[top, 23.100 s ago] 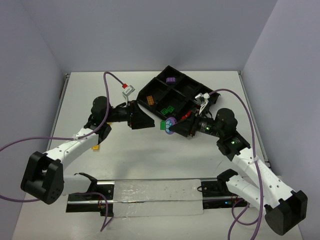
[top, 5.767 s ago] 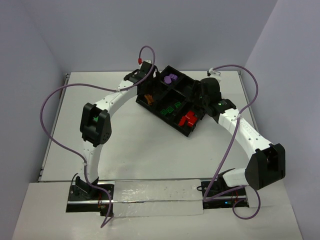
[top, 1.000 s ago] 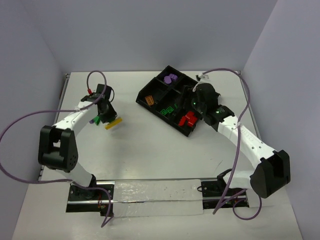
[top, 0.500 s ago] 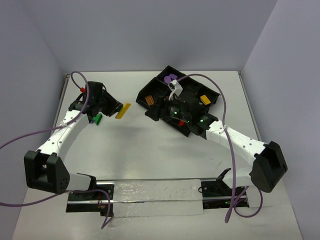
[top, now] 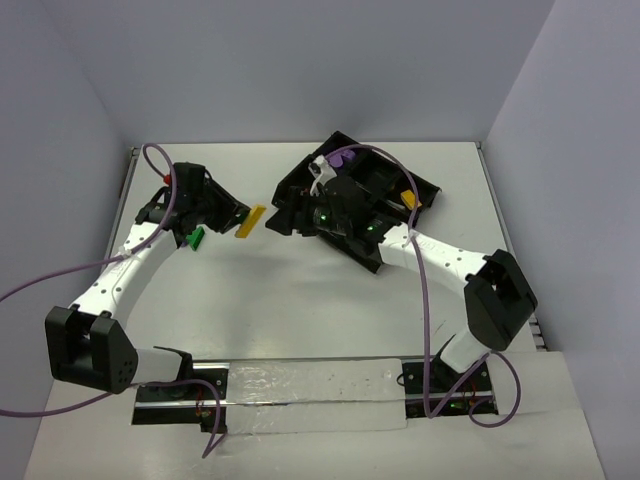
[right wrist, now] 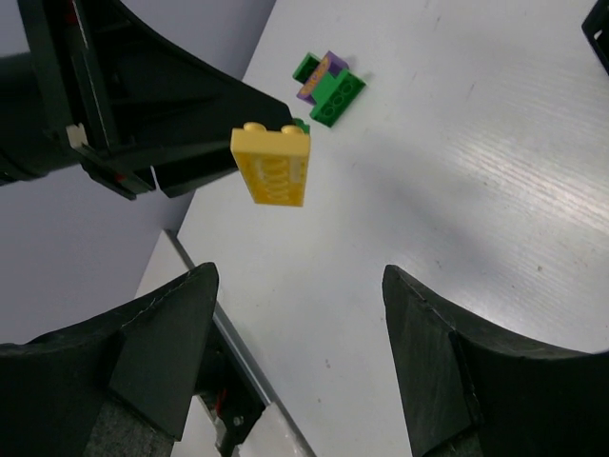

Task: Sort the legos into containers by color

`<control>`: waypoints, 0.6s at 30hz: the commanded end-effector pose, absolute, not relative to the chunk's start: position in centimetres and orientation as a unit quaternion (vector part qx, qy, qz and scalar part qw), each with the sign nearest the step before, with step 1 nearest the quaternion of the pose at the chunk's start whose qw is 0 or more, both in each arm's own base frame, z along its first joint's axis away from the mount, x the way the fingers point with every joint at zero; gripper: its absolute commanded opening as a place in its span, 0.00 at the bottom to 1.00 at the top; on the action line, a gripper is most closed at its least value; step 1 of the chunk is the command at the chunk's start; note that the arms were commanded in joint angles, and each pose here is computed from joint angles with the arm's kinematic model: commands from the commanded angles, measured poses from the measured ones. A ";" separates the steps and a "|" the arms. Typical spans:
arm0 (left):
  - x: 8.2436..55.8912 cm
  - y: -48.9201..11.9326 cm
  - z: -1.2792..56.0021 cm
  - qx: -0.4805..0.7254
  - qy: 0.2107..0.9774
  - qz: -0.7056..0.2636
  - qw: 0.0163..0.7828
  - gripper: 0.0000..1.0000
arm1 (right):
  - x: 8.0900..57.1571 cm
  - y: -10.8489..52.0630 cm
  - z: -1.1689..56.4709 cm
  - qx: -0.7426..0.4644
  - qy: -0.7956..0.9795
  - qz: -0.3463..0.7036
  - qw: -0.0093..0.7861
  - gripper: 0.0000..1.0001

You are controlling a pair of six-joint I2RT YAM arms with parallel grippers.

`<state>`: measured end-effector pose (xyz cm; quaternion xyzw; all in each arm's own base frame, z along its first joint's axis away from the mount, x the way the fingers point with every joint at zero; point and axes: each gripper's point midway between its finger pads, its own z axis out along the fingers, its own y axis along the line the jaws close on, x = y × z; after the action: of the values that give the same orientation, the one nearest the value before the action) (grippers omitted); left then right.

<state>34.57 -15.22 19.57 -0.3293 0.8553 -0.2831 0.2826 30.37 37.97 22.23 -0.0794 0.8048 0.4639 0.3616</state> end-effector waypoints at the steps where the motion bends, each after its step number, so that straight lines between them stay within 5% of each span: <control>1: 35.0 -16.3 22.5 -0.300 0.844 -0.320 0.308 0.16 | 31.6 39.3 25.1 -0.078 0.782 0.480 0.390 0.78; 18: 34.9 -16.1 23.2 -0.291 0.846 -0.314 0.319 0.15 | 33.1 41.8 24.9 -0.088 0.784 0.486 0.376 0.77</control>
<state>34.34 -15.68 19.74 -0.3120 0.8600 -0.2886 0.2822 32.88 40.38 21.61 -0.0769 0.8092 0.4605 0.3567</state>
